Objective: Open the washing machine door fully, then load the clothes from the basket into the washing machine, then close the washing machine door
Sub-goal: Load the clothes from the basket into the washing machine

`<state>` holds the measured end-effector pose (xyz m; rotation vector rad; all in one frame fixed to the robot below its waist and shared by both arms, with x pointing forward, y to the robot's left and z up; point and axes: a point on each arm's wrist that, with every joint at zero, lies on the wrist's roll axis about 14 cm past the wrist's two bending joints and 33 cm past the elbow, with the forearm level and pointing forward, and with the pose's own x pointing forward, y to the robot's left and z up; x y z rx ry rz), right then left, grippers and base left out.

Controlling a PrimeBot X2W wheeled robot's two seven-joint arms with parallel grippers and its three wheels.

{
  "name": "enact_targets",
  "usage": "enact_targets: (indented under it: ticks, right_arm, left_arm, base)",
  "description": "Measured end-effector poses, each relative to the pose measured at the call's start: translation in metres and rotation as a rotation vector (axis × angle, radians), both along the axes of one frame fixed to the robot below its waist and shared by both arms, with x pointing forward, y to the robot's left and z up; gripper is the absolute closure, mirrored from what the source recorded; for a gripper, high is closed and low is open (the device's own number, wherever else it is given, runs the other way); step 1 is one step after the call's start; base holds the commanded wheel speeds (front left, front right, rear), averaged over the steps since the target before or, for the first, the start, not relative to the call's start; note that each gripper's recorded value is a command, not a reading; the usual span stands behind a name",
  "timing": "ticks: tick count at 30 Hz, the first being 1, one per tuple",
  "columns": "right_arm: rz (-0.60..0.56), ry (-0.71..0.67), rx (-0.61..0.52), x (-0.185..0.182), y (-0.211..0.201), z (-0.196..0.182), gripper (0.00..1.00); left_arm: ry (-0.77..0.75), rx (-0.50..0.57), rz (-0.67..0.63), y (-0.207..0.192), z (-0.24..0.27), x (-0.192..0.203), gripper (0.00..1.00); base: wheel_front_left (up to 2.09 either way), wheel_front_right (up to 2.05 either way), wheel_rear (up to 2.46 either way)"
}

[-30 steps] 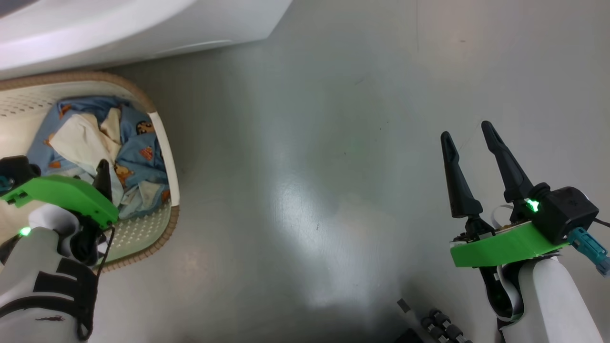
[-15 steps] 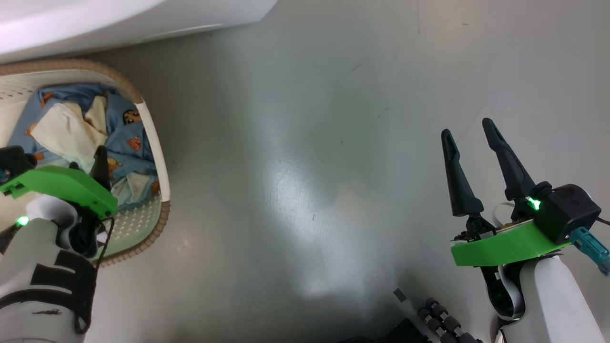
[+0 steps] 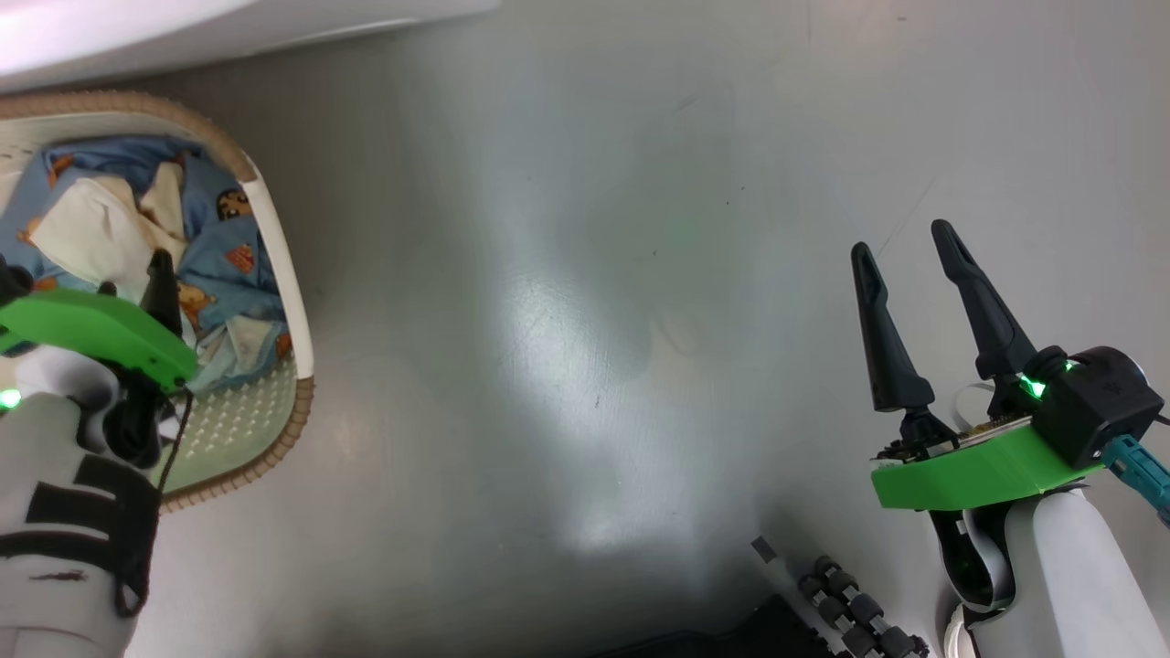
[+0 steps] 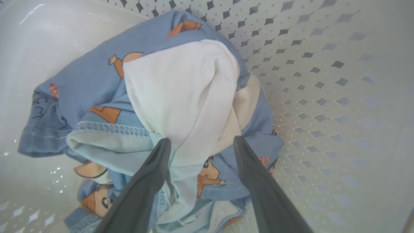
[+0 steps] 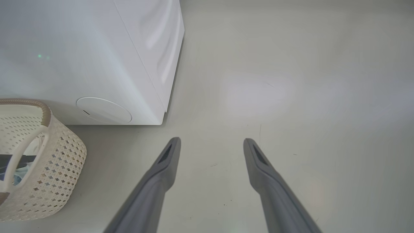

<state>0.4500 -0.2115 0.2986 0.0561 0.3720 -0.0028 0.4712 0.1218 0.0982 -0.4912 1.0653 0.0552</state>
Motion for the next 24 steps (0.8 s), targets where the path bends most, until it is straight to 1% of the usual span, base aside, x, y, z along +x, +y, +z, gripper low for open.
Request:
enact_targets:
  ticks: [5,15,24]
  right_arm:
    - [0.005,0.016,-0.003,-0.001,0.0,-0.008,0.0]
    - [0.012,0.042,-0.004,-0.002,0.001,-0.022,0.0]
    - [0.014,0.059,-0.01,-0.004,-0.001,-0.03,0.0]
  left_arm:
    - [-0.006,0.003,0.009,0.002,-0.006,0.007,0.0]
    - [0.01,0.001,0.028,0.004,-0.022,0.008,0.0]
    - [0.014,0.01,0.019,0.005,-0.031,0.01,0.0]
  base:
    - [0.0,0.0,0.0]
    - [0.0,0.0,0.0]
    - [0.0,0.0,0.0]
